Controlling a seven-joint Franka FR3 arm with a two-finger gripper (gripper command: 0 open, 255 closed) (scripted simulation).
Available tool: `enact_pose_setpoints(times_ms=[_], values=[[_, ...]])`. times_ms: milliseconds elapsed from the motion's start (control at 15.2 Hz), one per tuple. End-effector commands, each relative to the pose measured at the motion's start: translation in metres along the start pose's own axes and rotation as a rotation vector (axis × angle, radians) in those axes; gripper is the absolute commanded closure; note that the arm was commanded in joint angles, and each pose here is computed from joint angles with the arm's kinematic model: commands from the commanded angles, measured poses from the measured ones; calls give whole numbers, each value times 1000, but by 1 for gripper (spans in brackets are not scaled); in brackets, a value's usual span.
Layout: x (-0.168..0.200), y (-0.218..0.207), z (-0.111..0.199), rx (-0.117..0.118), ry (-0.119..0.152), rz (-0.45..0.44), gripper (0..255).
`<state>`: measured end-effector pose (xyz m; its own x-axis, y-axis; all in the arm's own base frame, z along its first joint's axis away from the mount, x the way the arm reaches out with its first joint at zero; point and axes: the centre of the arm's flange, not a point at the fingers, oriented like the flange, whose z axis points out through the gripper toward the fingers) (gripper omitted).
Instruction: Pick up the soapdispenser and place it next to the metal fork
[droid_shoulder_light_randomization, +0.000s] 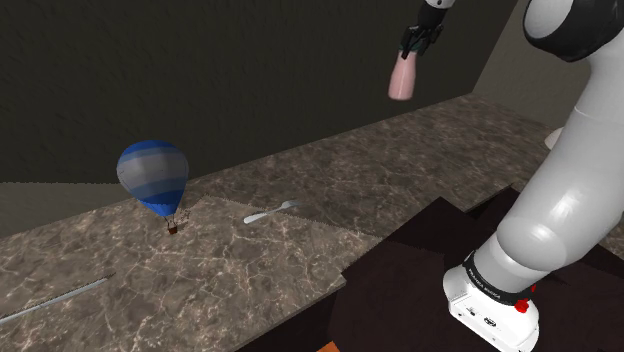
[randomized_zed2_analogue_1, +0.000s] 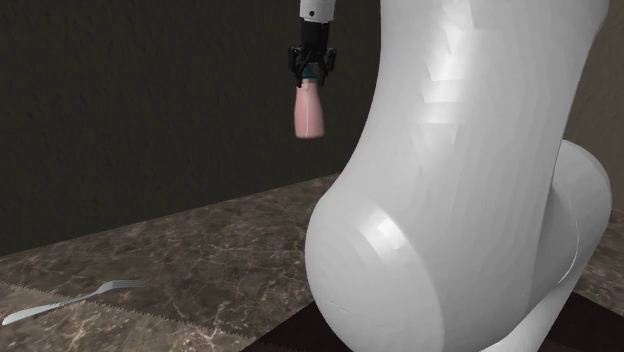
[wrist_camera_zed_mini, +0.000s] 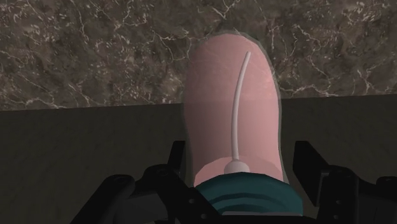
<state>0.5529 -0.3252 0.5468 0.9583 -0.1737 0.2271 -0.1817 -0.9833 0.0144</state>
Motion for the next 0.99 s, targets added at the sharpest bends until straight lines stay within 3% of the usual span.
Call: enact_pose_setpoints(times_ms=[0,726,924], values=[[3,0,-10,0,0,0,255],[15,1,-64,0,0,0,255],[14,-39,-65,0,0,0,255]])
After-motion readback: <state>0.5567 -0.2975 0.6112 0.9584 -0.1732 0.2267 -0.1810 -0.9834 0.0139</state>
